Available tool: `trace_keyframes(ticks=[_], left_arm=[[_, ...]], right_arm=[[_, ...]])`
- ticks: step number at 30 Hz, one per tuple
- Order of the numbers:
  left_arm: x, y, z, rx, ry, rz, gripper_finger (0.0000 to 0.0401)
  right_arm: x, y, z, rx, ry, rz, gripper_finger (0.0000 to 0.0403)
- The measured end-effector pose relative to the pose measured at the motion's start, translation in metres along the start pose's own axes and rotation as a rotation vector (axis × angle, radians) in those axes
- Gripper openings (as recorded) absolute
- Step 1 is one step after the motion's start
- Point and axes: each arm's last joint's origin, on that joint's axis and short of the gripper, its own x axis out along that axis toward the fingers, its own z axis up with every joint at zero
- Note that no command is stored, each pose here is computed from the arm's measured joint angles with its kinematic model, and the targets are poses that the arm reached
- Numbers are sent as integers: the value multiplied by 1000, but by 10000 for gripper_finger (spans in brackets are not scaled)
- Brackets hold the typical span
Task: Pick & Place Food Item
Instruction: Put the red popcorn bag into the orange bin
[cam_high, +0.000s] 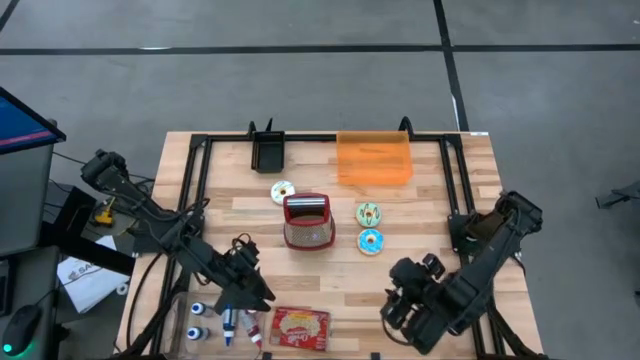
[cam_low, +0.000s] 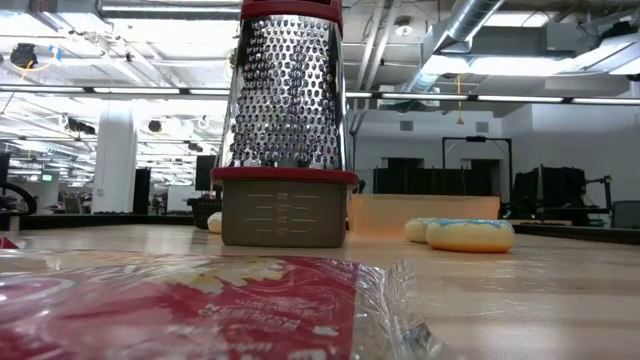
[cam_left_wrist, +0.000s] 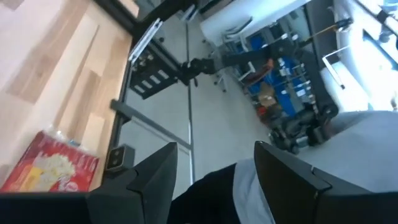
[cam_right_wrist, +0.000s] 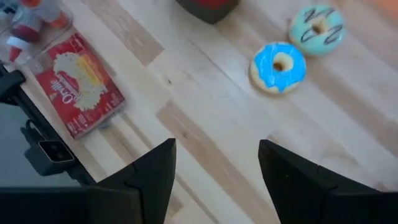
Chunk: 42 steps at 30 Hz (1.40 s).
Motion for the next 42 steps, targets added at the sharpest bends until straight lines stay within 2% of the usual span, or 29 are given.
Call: trace_keyframes(ticks=[4,9,12,17,20,24,30,36,42], left_arm=[[0,-1,3,-3,-15,-20,208],[0,-5,0,-4,-14,-50,211],[-1,-9,-1,-6,-16,-73,210],[-1,-11,-1,-10,-25,-96,211],[-1,-12,0,-15,-41,-104,211],[-1,-13,1,-18,-56,-111,209],[-2,-15,3,-29,-93,-120,208],[-2,-17,6,-37,-131,-139,208],[-3,-19,7,-42,-147,-149,208]], right_arm=[[14,4,3,60,49,47,209],[38,2,-8,135,112,206,202],[61,-7,-23,210,140,346,202],[116,-29,-58,433,164,642,203],[146,-39,-71,542,176,773,201],[169,-38,-74,566,191,790,201],[192,-13,-61,472,252,770,201],[218,1,-55,446,277,711,199],[239,14,-43,416,295,713,186]])
